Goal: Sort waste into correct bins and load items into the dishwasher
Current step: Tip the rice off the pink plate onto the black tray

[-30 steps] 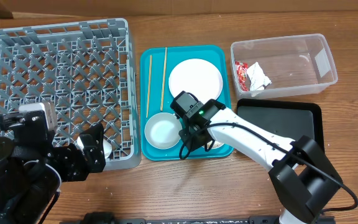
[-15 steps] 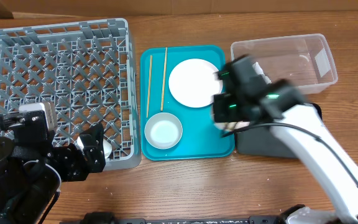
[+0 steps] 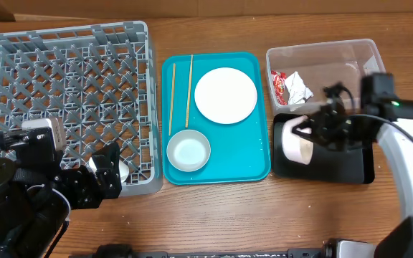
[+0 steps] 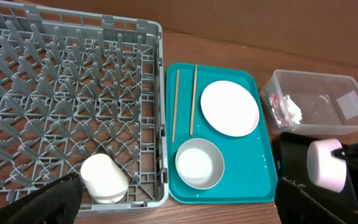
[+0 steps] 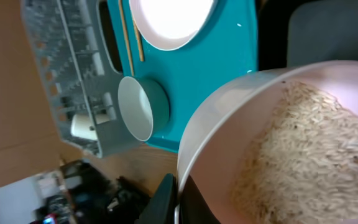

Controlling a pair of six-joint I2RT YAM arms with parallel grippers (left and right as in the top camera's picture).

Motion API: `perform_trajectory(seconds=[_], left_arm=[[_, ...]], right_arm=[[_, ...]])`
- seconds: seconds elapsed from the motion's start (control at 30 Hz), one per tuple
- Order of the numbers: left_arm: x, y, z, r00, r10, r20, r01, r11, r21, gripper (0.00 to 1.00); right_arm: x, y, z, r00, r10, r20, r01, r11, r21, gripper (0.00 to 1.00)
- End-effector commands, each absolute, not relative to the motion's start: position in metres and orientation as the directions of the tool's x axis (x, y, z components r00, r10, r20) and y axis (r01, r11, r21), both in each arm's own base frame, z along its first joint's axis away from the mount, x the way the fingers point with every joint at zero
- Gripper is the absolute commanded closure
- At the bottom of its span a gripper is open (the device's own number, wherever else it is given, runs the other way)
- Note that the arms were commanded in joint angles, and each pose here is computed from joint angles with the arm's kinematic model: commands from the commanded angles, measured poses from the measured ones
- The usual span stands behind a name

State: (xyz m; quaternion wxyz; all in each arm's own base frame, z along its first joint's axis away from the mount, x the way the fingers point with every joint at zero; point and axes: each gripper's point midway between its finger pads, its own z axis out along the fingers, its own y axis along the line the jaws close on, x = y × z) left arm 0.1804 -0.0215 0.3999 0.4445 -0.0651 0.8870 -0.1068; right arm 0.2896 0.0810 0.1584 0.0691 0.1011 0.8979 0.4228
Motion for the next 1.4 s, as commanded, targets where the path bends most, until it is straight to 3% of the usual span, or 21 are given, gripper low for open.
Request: perform_trajectory(seconds=[0.0,0.17,0.3,0.47,0.67,0.77,1.0,1.07,1.13,1.17,1.23,1.3,1.37], left_arm=[[0.18,-0.022,0.4,-0.594,-0.187,-0.782,-0.006,0.973,-0.229,0.0],[0.18,-0.022,0.4,-0.594,-0.187,-0.782,-0.006,0.973,-0.229,0.0],[0.18,-0.022,0.4,-0.594,-0.187,-0.783,-0.006,0.973,-0.229,0.0],[0.18,-0.022,0.4,-0.594,-0.187,-0.783,-0.006,0.973,-0.229,0.0],[0.18,-0.022,0.4,-0.594,-0.187,-0.783,-0.006,0.973,-0.229,0.0],[0.18,-0.022,0.4,-0.594,-0.188,-0.782,-0.006,0.973,-0.229,0.0],[0.18,-0.022,0.4,-0.594,-0.187,-0.782,-0.006,0.973,-0.229,0.0],[0.18,-0.022,0.4,-0.594,-0.187,-0.782,-0.006,0.973,-0.229,0.0],[0.18,-0.022,0.4,-0.594,-0.187,-0.782,-0.006,0.973,-0.229,0.0],[0.18,-0.022,0.4,-0.594,-0.187,-0.783,-0.006,0.973,-0.229,0.0],[0.18,-0.022,0.4,-0.594,-0.188,-0.782,-0.006,0.973,-0.229,0.0],[0.18,-0.022,0.4,-0.594,-0.188,-0.782,-0.006,0.973,-0.229,0.0],[0.18,-0.022,0.4,-0.594,-0.187,-0.783,-0.006,0.973,-0.229,0.0]], right_arm=[[0.288,0.084,0.178,-0.962,0.217,-0.166,-0.059,0.427,0.902,0.96],[0.286,0.077,0.18,-0.92,0.267,-0.288,-0.204,0.303,0.931,0.96],[0.288,0.069,0.178,-0.89,0.298,-0.346,-0.264,0.282,0.922,0.96],[0.29,0.062,0.206,-0.844,0.359,-0.398,-0.361,0.168,0.917,0.96],[0.293,0.055,0.204,-0.833,0.373,-0.409,-0.364,0.187,0.912,0.96],[0.289,0.057,0.211,-0.842,0.391,-0.373,-0.346,0.139,0.928,0.96],[0.293,0.054,0.192,-0.847,0.359,-0.391,-0.32,0.242,0.916,0.96],[0.291,0.055,0.2,-0.868,0.39,-0.307,-0.262,0.166,0.951,0.96],[0.292,0.053,0.187,-0.863,0.363,-0.352,-0.273,0.252,0.928,0.96],[0.293,0.05,0.176,-0.877,0.36,-0.318,-0.215,0.297,0.93,0.96],[0.29,0.054,0.191,-0.885,0.39,-0.255,-0.19,0.197,0.962,0.96],[0.288,0.058,0.203,-0.857,0.377,-0.351,-0.306,0.176,0.936,0.96],[0.294,0.054,0.187,-0.86,0.357,-0.363,-0.283,0.257,0.924,0.96]])
